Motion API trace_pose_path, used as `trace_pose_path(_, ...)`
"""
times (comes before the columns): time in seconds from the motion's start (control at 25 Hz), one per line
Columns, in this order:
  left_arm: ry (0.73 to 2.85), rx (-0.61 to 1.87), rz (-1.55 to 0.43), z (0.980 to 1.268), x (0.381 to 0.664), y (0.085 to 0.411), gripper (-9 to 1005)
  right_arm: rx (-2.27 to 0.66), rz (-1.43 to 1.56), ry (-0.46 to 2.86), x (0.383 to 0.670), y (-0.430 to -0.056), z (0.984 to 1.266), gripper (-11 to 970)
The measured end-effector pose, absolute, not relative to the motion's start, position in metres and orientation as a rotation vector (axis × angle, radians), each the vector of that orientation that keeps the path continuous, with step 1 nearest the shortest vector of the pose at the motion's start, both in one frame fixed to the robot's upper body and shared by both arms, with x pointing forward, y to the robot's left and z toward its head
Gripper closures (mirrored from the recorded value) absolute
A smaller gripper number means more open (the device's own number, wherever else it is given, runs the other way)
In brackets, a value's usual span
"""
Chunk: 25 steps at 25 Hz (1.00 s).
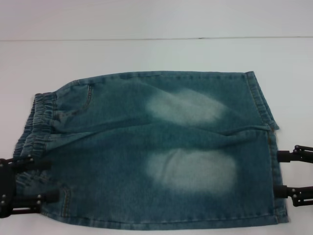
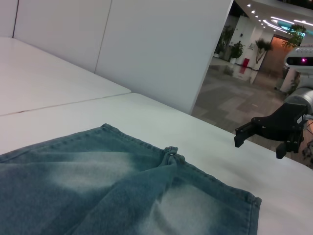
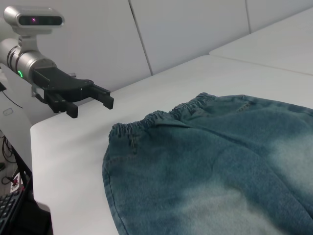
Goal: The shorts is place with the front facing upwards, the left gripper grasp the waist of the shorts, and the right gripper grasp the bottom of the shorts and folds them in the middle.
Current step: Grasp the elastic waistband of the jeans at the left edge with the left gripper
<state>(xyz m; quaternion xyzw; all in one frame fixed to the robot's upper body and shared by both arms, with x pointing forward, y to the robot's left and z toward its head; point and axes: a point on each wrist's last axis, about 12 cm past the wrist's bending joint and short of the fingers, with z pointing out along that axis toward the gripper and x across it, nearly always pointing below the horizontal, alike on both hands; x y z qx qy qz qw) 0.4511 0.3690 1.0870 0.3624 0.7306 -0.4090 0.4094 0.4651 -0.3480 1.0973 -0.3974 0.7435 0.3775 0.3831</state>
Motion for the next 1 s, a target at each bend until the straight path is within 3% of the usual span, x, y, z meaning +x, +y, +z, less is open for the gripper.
trace_pose_path(0.48, 1.875, 0.883, -1.002, 1.086, 0.453, 0.373, 179, -1.015, 0.954, 1.895, 0.466, -0.348, 1.097, 12)
trace_pose_path(1.0, 2.303, 0.696, -0.678, 1.113, 0.464, 0.419, 223, -0.999, 0.929, 1.911, 0.468, -0.352, 1.097, 12)
